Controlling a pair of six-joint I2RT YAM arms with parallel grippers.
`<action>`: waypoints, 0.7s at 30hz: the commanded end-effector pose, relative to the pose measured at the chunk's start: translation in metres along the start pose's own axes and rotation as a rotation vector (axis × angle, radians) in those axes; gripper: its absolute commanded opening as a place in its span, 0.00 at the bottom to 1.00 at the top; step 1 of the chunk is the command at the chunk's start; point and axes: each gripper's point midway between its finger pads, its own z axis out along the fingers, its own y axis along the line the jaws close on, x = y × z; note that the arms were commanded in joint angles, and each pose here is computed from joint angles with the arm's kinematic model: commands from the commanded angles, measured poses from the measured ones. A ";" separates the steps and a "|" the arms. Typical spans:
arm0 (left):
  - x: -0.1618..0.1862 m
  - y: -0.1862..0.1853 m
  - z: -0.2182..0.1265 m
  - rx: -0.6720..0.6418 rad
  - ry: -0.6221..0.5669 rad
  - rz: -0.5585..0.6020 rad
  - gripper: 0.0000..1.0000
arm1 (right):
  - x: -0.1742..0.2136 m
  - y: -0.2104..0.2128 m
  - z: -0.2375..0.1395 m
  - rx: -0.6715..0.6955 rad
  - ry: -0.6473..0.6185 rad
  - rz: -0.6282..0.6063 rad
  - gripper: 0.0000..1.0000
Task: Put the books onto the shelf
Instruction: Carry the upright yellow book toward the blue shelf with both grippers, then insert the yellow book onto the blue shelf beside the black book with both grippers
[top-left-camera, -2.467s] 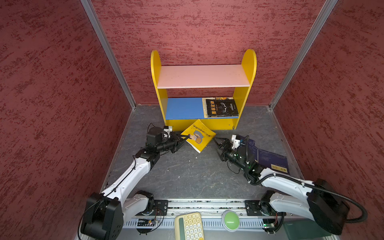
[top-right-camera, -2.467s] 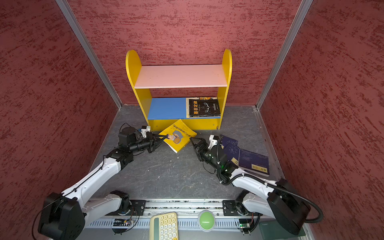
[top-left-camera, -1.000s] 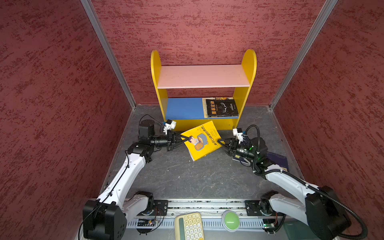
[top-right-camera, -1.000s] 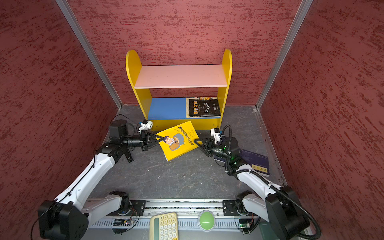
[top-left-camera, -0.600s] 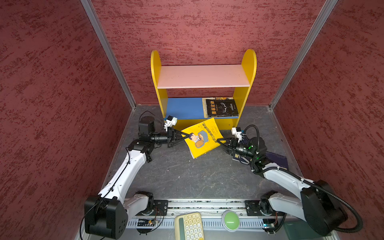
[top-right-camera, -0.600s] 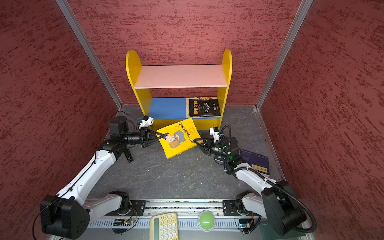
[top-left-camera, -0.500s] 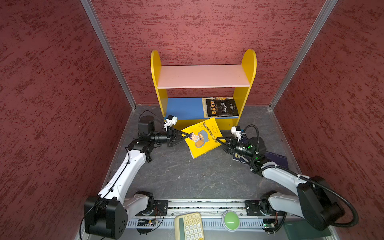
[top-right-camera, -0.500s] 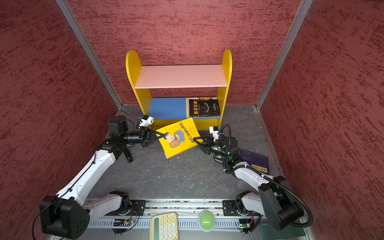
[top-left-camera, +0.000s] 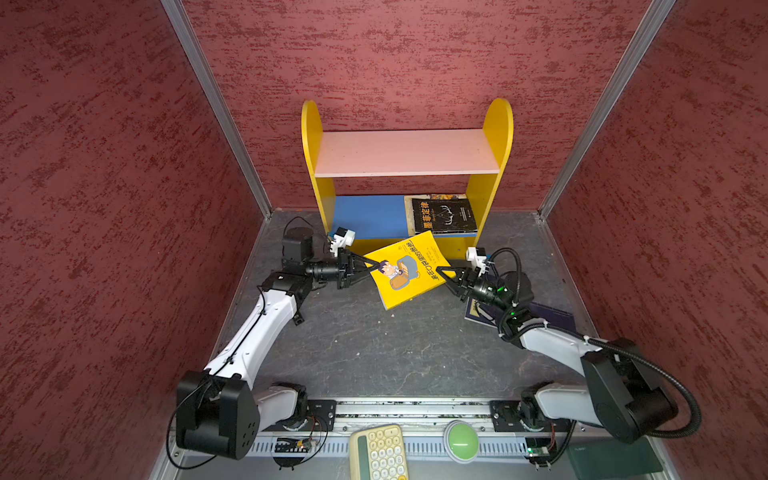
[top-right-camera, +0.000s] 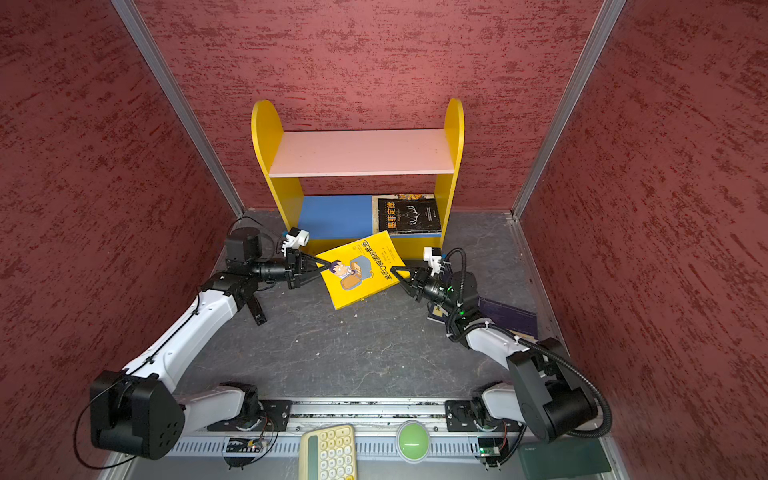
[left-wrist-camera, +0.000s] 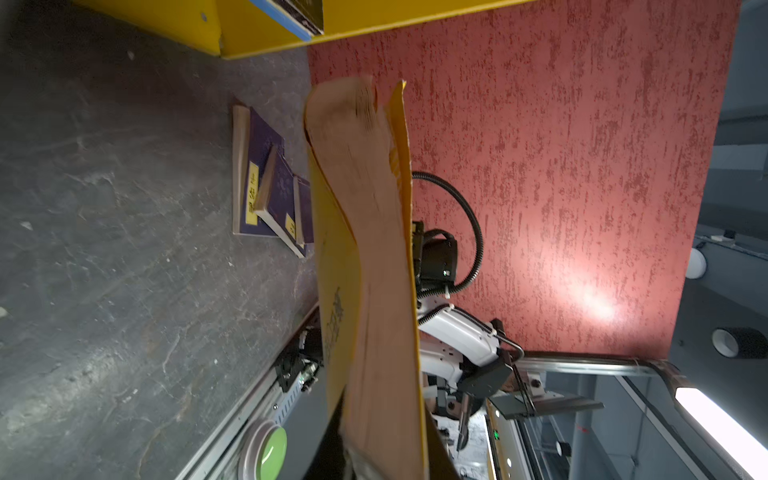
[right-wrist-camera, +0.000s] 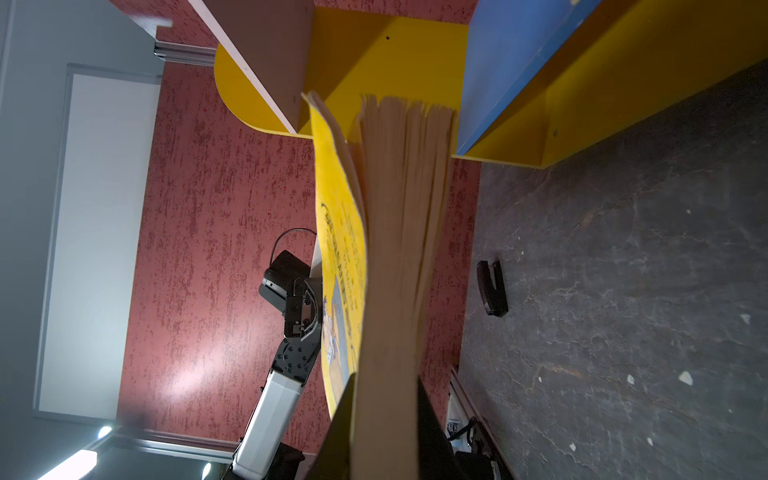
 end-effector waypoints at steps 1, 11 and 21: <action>-0.039 -0.021 -0.003 -0.007 -0.175 0.070 0.37 | -0.011 0.040 -0.001 -0.089 -0.035 -0.098 0.14; -0.070 -0.002 -0.005 -0.110 -0.405 0.019 0.87 | -0.073 0.068 -0.017 -0.134 -0.182 -0.148 0.12; -0.042 0.012 0.056 -0.127 -0.371 -0.013 0.91 | -0.116 0.080 -0.024 -0.148 -0.259 -0.196 0.13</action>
